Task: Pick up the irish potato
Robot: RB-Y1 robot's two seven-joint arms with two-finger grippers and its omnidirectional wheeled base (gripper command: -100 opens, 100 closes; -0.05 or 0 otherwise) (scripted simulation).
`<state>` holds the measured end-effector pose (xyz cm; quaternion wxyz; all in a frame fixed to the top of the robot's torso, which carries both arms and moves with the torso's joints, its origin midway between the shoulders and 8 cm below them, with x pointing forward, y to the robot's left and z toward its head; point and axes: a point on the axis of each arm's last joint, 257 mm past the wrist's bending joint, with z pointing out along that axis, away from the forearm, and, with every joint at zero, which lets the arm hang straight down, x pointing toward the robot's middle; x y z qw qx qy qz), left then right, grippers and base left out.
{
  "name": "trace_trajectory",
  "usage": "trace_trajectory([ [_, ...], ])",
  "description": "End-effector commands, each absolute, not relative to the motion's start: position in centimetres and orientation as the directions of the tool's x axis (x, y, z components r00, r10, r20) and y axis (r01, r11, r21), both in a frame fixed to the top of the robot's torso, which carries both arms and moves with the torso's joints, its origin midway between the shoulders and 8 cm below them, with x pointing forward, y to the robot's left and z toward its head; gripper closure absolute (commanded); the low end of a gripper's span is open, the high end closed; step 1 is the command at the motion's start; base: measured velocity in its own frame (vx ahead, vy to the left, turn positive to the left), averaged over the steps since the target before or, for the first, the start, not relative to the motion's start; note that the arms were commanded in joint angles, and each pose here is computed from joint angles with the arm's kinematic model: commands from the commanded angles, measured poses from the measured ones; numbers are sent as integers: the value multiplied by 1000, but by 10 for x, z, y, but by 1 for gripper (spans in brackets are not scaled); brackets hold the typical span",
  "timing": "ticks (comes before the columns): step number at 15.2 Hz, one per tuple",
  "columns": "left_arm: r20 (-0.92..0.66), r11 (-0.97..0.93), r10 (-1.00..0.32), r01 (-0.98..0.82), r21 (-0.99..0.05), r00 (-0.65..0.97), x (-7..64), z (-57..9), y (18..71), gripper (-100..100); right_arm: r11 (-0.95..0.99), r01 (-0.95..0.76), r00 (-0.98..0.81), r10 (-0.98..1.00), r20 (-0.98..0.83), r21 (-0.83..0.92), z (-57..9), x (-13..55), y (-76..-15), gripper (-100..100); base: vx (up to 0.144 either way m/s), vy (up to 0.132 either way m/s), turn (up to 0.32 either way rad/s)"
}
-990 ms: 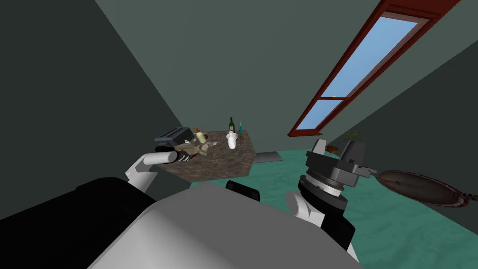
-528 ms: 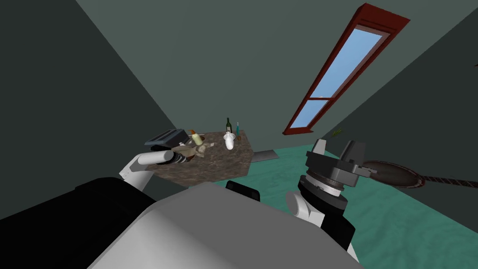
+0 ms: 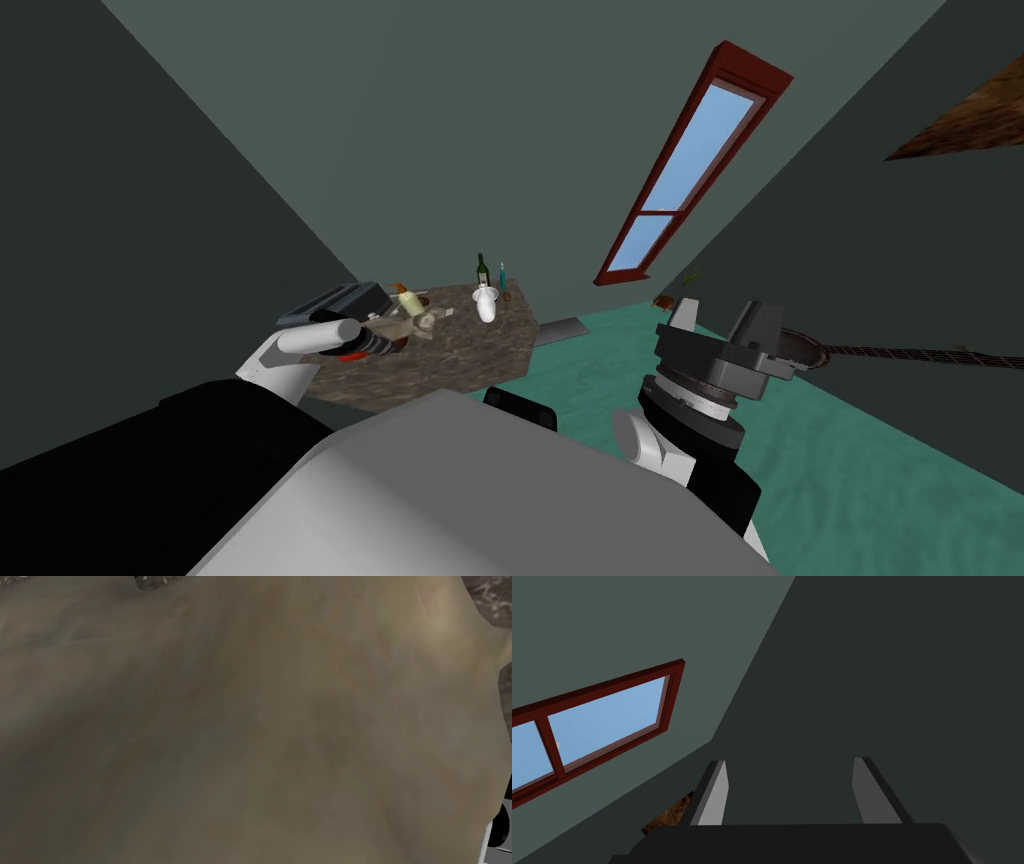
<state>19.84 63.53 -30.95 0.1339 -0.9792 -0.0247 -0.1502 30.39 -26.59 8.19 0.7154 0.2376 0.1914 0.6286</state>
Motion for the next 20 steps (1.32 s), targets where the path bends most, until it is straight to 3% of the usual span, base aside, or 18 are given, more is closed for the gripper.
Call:
trace_trajectory([
  [1,282,-969,46,112,-222,958,189,-311,633,-100,97,-808,136,990,25,581,82,304,-266,0,1,44,-119],
  [8,229,-973,165,197,-123,959,165,-314,625,-100,97,-808,136,990,25,581,82,304,-266,0,-1,45,-120],
  [14,247,-973,154,190,-130,957,170,-328,628,-100,97,-808,136,990,25,581,82,304,-266,0,-22,13,17],
  [15,249,-973,153,189,-131,956,170,-329,628,100,97,-808,136,990,25,581,82,304,-266,0,-8,0,-2],
  [20,241,-973,152,188,-133,959,168,-321,627,100,97,-808,136,990,25,581,82,304,-266,0,2,-3,-7],
])
